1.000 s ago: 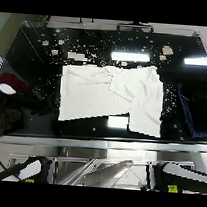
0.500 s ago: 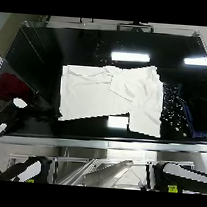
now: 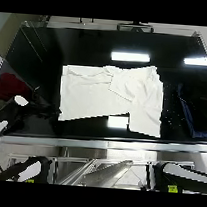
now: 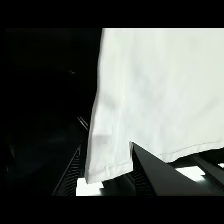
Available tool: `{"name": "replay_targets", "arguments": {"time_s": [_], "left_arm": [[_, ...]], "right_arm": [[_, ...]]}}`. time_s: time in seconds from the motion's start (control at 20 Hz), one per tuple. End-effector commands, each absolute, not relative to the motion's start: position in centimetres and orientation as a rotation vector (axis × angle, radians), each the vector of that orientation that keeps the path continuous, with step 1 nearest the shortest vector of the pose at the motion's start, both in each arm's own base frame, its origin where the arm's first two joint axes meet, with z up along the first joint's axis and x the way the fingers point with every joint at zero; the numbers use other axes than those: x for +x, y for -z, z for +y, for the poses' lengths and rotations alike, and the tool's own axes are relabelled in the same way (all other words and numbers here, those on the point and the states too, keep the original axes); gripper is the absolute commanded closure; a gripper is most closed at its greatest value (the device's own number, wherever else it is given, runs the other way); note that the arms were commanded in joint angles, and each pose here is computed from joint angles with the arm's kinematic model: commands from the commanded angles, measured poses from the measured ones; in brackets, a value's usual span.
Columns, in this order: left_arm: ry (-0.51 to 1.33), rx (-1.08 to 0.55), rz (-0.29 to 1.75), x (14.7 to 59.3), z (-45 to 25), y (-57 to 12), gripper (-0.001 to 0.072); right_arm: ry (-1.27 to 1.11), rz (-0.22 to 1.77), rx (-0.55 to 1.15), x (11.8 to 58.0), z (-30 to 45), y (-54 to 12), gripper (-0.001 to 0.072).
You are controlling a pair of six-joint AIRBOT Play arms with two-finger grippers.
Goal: Fold the shirts.
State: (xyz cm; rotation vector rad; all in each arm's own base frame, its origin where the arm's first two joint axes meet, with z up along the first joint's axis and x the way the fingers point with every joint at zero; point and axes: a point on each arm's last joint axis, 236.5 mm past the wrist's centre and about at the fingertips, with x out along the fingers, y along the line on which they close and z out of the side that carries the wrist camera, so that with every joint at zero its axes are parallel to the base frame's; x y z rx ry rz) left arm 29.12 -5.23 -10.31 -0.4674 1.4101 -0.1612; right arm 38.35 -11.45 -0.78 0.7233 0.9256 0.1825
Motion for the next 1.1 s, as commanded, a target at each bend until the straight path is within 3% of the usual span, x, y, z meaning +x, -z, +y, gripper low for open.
{"name": "replay_targets", "arguments": {"time_s": [0.0,0.2,0.5,0.55,0.6,0.65,0.75,1.05], "left_arm": [[0.186,-0.450,1.497,28.1,-6.4,12.9,0.0374],[0.184,-0.471,1.554,27.3,-6.6,14.1,0.0374],[0.350,-0.624,1.382,31.3,-10.6,10.7,0.0391],[0.378,-0.640,1.356,31.7,-11.2,10.2,0.0506],[0.394,-0.650,1.338,32.0,-11.5,9.9,0.0578],[0.403,-0.654,1.330,32.2,-11.6,9.7,0.0587],[0.418,-0.650,1.325,32.2,-11.8,9.6,0.0680],[0.457,-0.636,1.322,32.1,-11.6,9.0,0.0681]], "right_arm": [[-0.188,0.929,0.725,38.3,-11.3,0.8,0.0277],[-0.191,0.930,0.726,38.3,-11.2,0.8,0.0277],[-0.233,0.957,0.727,38.2,-10.0,1.2,0.0275],[-0.250,0.973,0.728,38.3,-9.3,1.6,0.0275],[-0.265,0.988,0.728,38.5,-8.6,2.0,0.0276],[-0.281,1.008,0.729,38.5,-7.9,2.7,0.0276],[-0.308,1.050,0.745,38.7,-6.7,4.1,0.0276],[-0.270,1.204,0.819,37.1,-6.5,9.6,0.0276]]}}
